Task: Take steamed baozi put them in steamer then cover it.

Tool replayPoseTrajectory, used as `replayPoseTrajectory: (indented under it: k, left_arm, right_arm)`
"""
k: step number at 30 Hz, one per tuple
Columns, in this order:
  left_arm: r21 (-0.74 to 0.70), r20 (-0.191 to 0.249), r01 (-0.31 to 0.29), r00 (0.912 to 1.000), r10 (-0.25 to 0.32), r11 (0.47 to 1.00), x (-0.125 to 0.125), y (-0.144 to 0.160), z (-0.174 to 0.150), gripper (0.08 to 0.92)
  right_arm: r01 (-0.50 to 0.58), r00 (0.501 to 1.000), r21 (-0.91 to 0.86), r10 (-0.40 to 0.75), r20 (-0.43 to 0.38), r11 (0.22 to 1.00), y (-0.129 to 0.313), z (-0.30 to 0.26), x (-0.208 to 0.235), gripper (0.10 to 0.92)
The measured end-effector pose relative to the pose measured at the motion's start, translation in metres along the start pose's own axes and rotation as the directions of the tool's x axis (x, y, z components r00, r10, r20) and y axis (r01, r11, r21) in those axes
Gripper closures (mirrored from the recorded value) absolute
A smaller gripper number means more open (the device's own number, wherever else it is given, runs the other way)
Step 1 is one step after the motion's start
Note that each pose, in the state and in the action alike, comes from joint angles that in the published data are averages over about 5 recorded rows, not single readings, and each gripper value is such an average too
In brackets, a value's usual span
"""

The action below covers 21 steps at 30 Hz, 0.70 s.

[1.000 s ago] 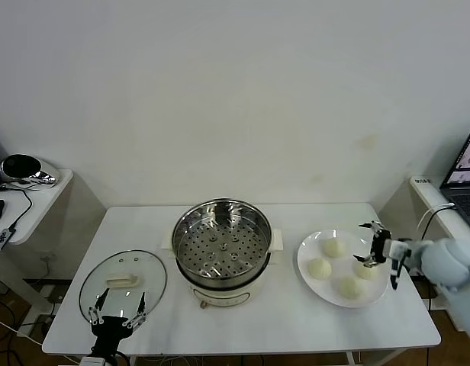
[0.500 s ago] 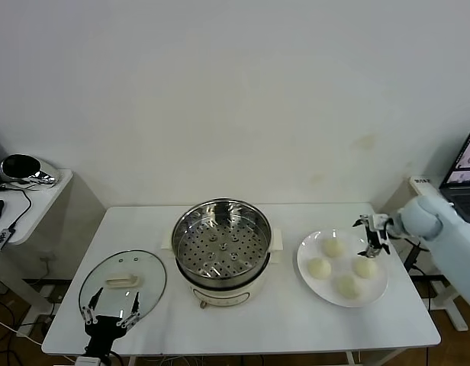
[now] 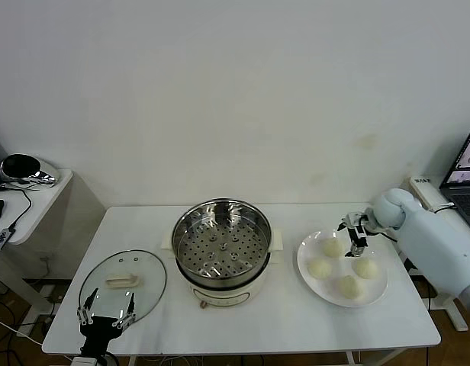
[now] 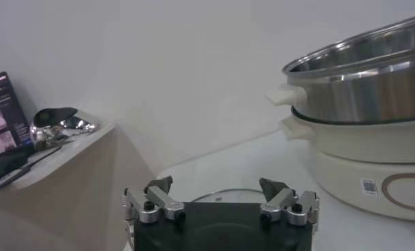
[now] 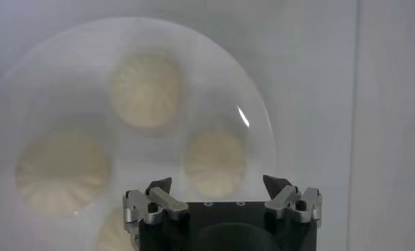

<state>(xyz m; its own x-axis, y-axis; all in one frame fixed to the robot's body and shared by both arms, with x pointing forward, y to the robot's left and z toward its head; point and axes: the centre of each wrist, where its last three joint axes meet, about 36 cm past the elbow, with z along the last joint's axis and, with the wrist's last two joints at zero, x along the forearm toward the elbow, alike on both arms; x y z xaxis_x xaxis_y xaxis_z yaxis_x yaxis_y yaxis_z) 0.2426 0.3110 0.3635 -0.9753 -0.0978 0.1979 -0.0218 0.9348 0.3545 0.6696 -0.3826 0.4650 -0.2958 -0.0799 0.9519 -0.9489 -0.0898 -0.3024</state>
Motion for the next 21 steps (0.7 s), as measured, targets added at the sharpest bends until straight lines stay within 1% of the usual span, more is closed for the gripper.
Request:
replayPoseTrajectory:
  k: [4,13,16,21]
  left_arm:
    - [-0.003,0.001,0.001,1.0000,-0.001,1.000,-0.001,0.001,0.001,0.177]
    - [-0.005,0.003,0.002,1.0000,-0.002,1.000,-0.001,0.000,0.001,0.177]
    - [-0.004,0.004,0.002,1.0000,-0.002,1.000,-0.001,0.000,0.001,0.177]
    - [-0.005,0.008,0.001,1.0000,-0.001,1.000,0.000,0.000,0.000,0.177]
  right_arm:
    - [0.010,1.000,0.002,-0.010,-0.010,1.000,-0.003,-0.005,-0.007,0.216]
    - [0.028,0.999,0.002,-0.028,-0.025,1.000,-0.005,-0.010,-0.017,0.314]
    - [0.030,0.999,0.003,-0.030,-0.026,1.000,-0.006,-0.010,-0.018,0.357]
    - [0.027,0.999,0.010,-0.027,-0.028,1.000,-0.008,-0.012,-0.016,0.457]
